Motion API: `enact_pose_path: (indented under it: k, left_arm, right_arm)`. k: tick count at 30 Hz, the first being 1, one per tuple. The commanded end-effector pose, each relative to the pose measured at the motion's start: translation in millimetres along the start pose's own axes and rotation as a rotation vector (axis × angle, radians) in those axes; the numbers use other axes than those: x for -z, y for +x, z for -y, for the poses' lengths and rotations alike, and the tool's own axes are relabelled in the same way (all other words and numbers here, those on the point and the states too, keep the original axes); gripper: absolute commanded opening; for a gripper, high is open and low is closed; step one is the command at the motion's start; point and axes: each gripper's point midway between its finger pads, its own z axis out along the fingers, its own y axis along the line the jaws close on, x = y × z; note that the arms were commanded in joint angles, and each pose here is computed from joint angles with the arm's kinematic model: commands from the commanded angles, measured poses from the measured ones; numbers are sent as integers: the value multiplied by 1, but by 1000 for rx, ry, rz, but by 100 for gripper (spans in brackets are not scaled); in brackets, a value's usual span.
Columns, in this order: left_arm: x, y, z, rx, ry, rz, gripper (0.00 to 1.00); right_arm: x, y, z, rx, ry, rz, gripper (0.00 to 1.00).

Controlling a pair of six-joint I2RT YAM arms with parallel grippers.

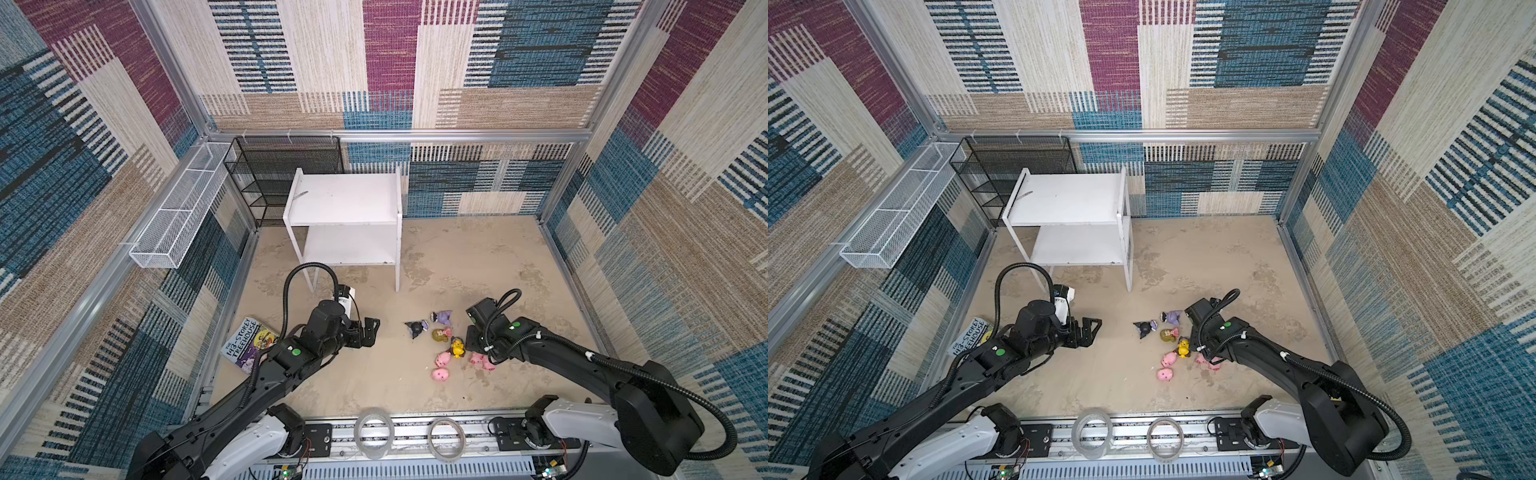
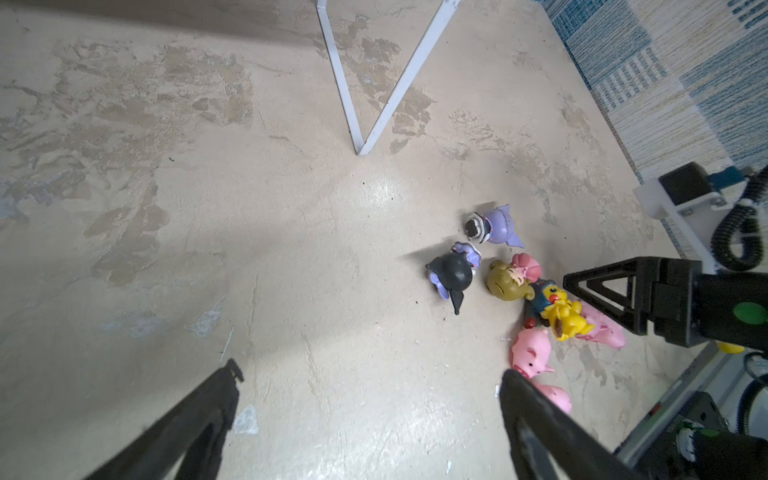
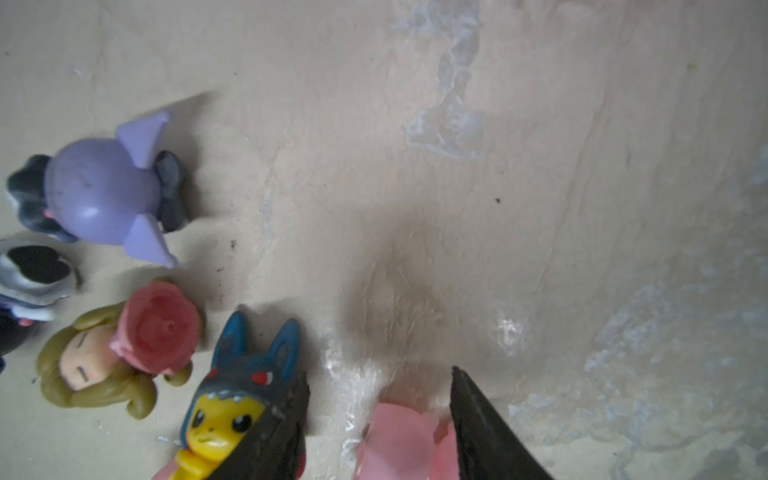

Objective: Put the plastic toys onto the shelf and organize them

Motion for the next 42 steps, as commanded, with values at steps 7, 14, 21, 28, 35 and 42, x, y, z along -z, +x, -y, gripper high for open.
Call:
enact_pose_path:
  k: [7,14,21,28,35,42]
  left_arm:
    - [-2,-7,11,-8,45,3,99]
    - [-3,-9,12,-9,38,-3,99]
    - [0,-8,8,-12,25,0,99]
    - [-10,-12,16,-20,45,-26,99]
    - [-14,-13,19,-18,53,-38,99]
    - [-10,-18,19,-28,42,-29,99]
  right_arm:
    - [-1,12,-4,-57,-87,-5,49]
    - [2,5,-15,-9,-122,8,37]
    - [-6,11,-10,-9,-90,-11,40]
    - [-4,11,-9,-11,-67,14,28]
    - [1,-6,-17,-2,-85,76,22]
    - [-2,-85,11,37,97,235,23]
